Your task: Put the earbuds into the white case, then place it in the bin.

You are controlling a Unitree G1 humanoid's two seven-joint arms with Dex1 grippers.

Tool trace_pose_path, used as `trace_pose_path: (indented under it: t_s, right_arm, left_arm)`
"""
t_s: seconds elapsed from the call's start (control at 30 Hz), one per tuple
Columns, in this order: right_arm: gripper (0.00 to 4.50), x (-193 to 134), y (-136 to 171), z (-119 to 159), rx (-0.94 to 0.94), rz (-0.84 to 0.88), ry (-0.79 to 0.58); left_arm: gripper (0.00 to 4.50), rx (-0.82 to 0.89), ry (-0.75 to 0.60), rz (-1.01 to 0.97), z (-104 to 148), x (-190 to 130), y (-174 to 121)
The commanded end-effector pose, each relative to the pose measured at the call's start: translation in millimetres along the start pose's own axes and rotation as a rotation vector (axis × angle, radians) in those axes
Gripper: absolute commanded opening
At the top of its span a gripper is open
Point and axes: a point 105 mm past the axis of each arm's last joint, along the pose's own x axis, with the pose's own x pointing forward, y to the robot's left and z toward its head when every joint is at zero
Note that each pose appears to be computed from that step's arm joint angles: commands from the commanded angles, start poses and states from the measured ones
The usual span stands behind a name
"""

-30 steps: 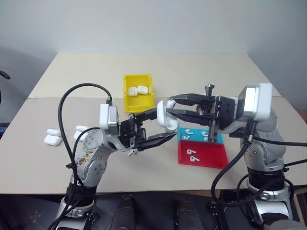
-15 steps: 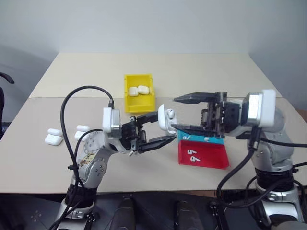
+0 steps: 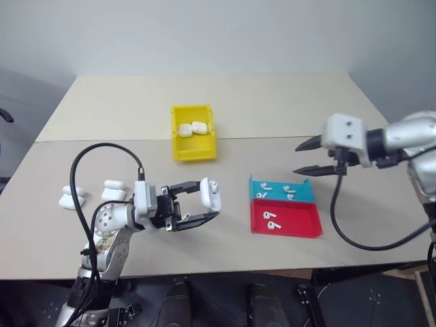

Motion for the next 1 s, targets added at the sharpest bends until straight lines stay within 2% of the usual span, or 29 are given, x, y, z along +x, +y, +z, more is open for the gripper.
trace_pose_path:
  t_s: [0.03,0.17,0.4,0.7,0.8,1.0]
  right_arm:
    - [3.0,7.6,-3.8,-12.1,-0.041,0.062,0.156]
    - [3.0,23.8,-12.0,-20.9,-0.045,0.097,0.245]
    - [3.0,50.3,-14.8,-26.4,-0.033,0.141,0.27]
    - [3.0,64.3,-8.1,-36.9,-0.002,0.163,0.301]
    - [2.46,66.2,-7.4,-37.9,0.017,0.155,0.294]
    - [2.46,67.1,-5.9,-37.3,0.033,0.156,0.28]
  left_arm:
    - [2.74,0.046,-0.013,0.003,4.4,1.6,-2.6]
    - [2.74,0.055,-0.015,0.017,4.2,3.1,-3.3]
    - [2.74,0.059,-0.007,0.016,3.2,3.6,-9.1]
    - [2.74,0.06,-0.003,0.043,4.4,3.1,-9.7]
    - [2.74,0.062,-0.004,0.045,5.1,3.8,-8.5]
    - [2.74,0.058,-0.003,0.049,5.6,3.7,-6.5]
